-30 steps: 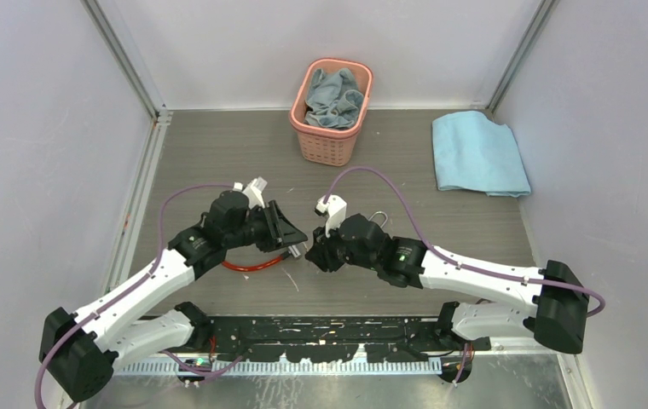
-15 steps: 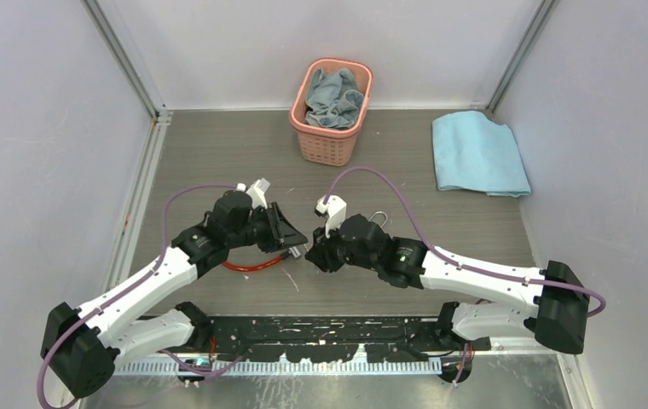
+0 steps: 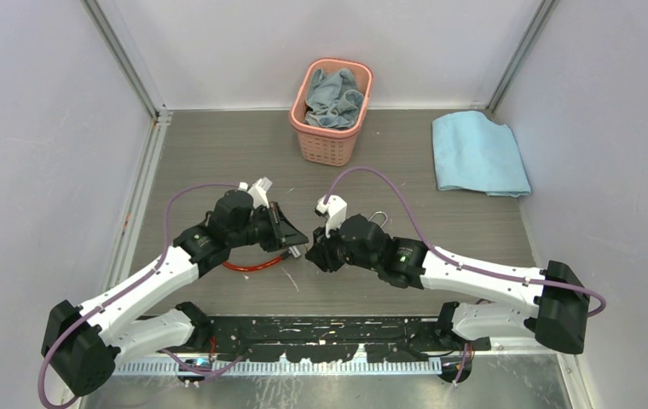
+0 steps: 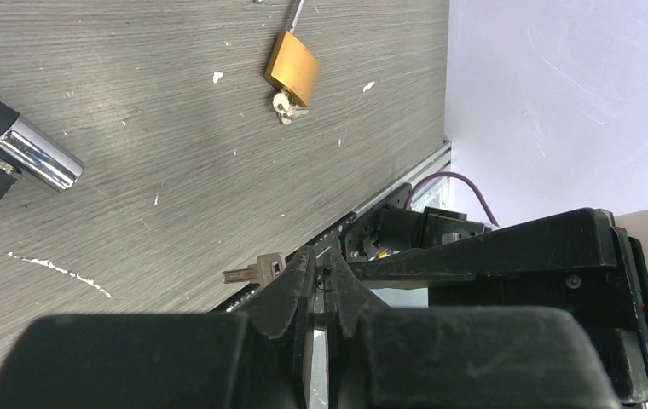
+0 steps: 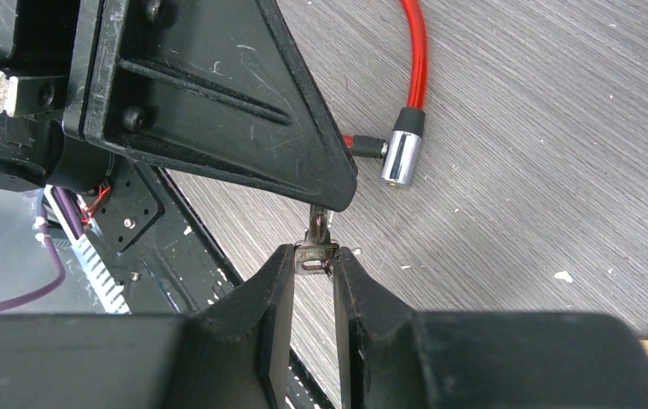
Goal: Unlock with the key
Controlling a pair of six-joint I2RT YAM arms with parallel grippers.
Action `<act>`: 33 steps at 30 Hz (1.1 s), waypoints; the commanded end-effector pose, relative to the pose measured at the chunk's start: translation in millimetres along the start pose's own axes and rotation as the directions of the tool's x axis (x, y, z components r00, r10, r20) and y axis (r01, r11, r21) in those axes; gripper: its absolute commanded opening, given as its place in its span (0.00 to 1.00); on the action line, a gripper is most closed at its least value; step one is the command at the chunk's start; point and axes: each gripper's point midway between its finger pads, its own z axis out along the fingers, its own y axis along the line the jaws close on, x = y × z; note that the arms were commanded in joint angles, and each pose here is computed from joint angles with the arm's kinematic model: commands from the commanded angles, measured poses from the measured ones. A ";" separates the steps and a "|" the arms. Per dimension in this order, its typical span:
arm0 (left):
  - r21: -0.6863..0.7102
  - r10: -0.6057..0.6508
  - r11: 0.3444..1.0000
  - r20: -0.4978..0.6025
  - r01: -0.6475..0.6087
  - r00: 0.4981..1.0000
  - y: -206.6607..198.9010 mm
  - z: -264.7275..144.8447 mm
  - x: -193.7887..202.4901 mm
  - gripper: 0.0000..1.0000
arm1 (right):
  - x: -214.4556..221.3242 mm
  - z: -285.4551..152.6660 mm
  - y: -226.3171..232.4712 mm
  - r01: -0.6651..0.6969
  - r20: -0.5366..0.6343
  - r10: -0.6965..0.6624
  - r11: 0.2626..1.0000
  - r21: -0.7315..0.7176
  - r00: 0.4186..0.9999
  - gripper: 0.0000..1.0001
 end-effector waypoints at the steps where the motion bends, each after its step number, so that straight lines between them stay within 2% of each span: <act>1: 0.087 0.038 0.995 0.019 -0.040 0.999 -24.5 -3.4 -6.5 0.08 | -41.1 -11.3 13.3 0.005 0.127 -0.001 1.000 -0.028 0.992 0.01; 14: 0.079 0.042 0.996 0.019 -0.044 0.999 -21.0 -2.6 -5.2 0.11 | -43.5 -12.1 8.7 -0.006 0.139 0.006 1.000 0.000 0.990 0.01; 21: 0.076 0.046 0.996 0.027 -0.048 0.999 -19.6 -1.8 -5.9 0.01 | -43.3 -11.8 8.8 -0.015 0.138 0.015 1.000 0.001 0.990 0.01; 24: 0.075 0.045 0.996 0.040 -0.048 0.998 -18.4 -1.7 -7.3 0.00 | -45.3 -12.9 7.3 -0.024 0.147 0.022 1.000 0.010 0.989 0.03; 25: 0.079 0.047 0.996 0.046 -0.051 0.998 -19.2 -2.3 -8.2 0.00 | -47.1 -13.8 5.8 -0.031 0.152 0.028 0.999 0.019 0.988 0.07; 27: 0.095 0.051 0.994 0.060 -0.056 0.997 -22.7 -4.5 -10.0 0.00 | -49.2 -15.6 2.6 -0.043 0.150 0.036 0.998 0.043 0.988 0.26; 29: 0.110 0.060 0.992 0.074 -0.068 0.995 -26.3 -7.9 -11.0 0.00 | -50.9 -17.6 1.7 -0.051 0.146 0.043 0.997 0.057 0.988 0.40; 33: 0.127 0.078 0.988 0.114 -0.092 0.990 -29.1 -15.7 -14.2 0.00 | -53.5 -22.1 -0.6 -0.072 0.157 0.060 0.995 0.070 0.986 0.49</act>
